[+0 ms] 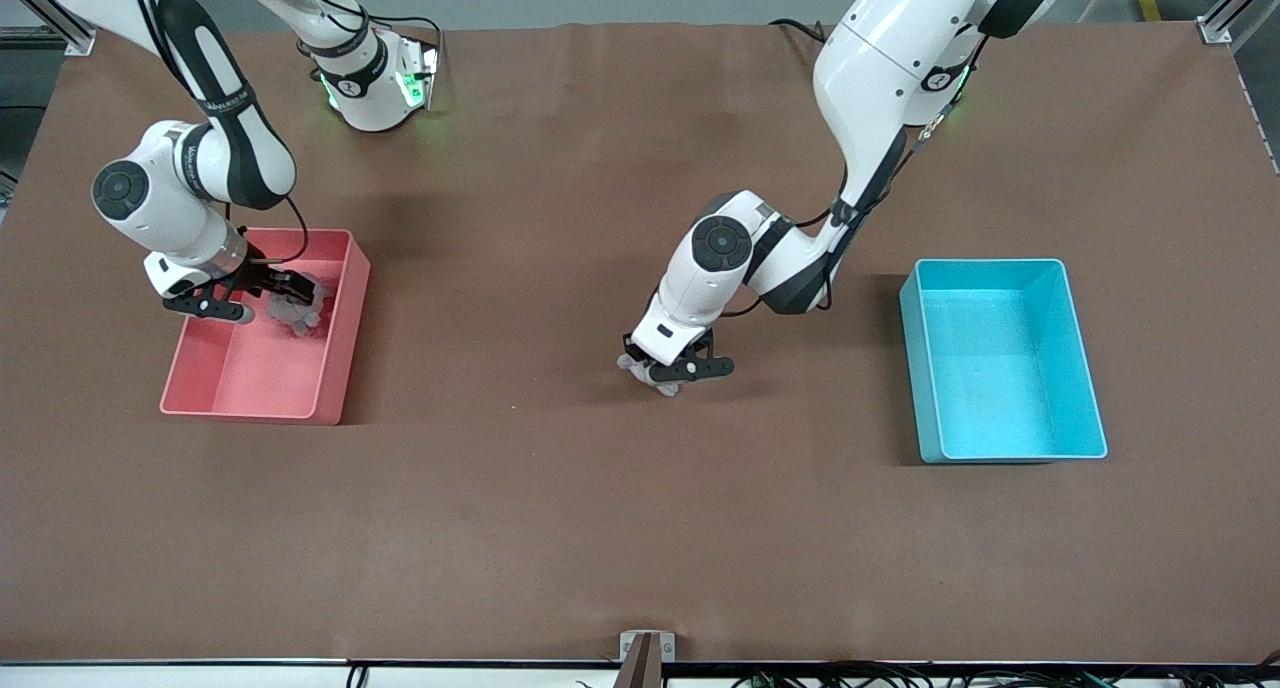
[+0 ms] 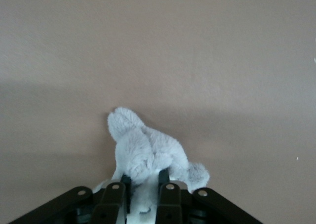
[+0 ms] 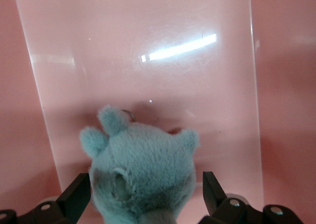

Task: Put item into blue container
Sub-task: 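Carry the plush to the cyan box while the right gripper grasps the face plush, then release the plush in the cyan box while the right gripper lifts the face plush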

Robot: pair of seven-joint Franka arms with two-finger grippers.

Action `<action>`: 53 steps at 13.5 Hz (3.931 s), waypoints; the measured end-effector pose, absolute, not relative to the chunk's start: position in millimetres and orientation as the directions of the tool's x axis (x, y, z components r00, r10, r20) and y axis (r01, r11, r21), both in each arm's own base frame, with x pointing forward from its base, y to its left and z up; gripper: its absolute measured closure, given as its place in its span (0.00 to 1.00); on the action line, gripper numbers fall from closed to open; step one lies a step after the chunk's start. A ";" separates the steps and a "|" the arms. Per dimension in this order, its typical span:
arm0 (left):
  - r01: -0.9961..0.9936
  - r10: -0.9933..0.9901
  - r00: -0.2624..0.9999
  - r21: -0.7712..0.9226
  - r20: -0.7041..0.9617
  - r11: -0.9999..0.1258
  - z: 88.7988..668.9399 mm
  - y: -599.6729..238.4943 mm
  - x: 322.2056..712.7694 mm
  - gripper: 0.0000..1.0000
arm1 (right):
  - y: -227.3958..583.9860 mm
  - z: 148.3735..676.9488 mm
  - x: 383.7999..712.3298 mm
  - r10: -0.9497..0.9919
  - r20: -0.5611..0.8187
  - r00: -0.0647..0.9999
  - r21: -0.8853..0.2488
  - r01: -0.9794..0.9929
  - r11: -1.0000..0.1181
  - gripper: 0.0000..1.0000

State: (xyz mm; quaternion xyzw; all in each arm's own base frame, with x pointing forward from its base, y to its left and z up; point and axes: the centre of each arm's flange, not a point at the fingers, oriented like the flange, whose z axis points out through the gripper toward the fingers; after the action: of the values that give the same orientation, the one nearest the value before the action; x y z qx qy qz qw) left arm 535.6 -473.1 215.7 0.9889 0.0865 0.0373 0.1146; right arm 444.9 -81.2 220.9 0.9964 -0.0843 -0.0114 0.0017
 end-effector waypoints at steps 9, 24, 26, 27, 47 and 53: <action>0.154 0.153 0.988 0.030 -0.029 -0.988 387.5 -284.5 594.9 0.81 | -79.5 215.3 439.4 -0.167 -0.042 0.985 0.005 -0.166 -0.986 0.04; -0.033 -0.030 0.994 -0.026 -0.105 -0.999 289.2 -10.3 635.5 0.81 | -78.2 216.7 440.5 -0.164 -0.041 0.986 0.004 -0.164 -0.987 0.86; -0.032 -0.029 0.995 -0.026 -0.097 -0.999 272.4 -5.8 631.2 0.81 | -78.6 222.7 445.2 -0.163 -0.083 0.983 0.003 -0.163 -0.987 0.86; -0.036 -0.033 0.995 -0.032 -0.093 -0.999 265.9 -3.4 628.4 0.81 | -78.9 232.4 452.2 -0.161 -0.123 0.979 0.001 -0.162 -0.987 0.86; -0.050 -0.050 0.998 -0.009 -0.033 -0.999 384.0 -149.3 608.4 0.00 | 426.7 335.2 521.5 -0.737 -0.065 0.673 0.024 -0.737 -0.675 0.86; 0.009 0.009 0.998 0.007 -0.059 -1.000 375.4 -258.2 570.1 0.00 | 505.4 264.3 516.7 -0.811 -0.051 0.582 -0.082 -0.812 -0.578 0.86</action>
State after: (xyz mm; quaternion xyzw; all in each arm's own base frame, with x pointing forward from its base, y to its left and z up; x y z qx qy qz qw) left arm 570.1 -258.2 375.4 0.9996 0.0046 -0.0293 0.0037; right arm 516.7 505.4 264.3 0.8882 -0.4570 -0.0041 -0.0482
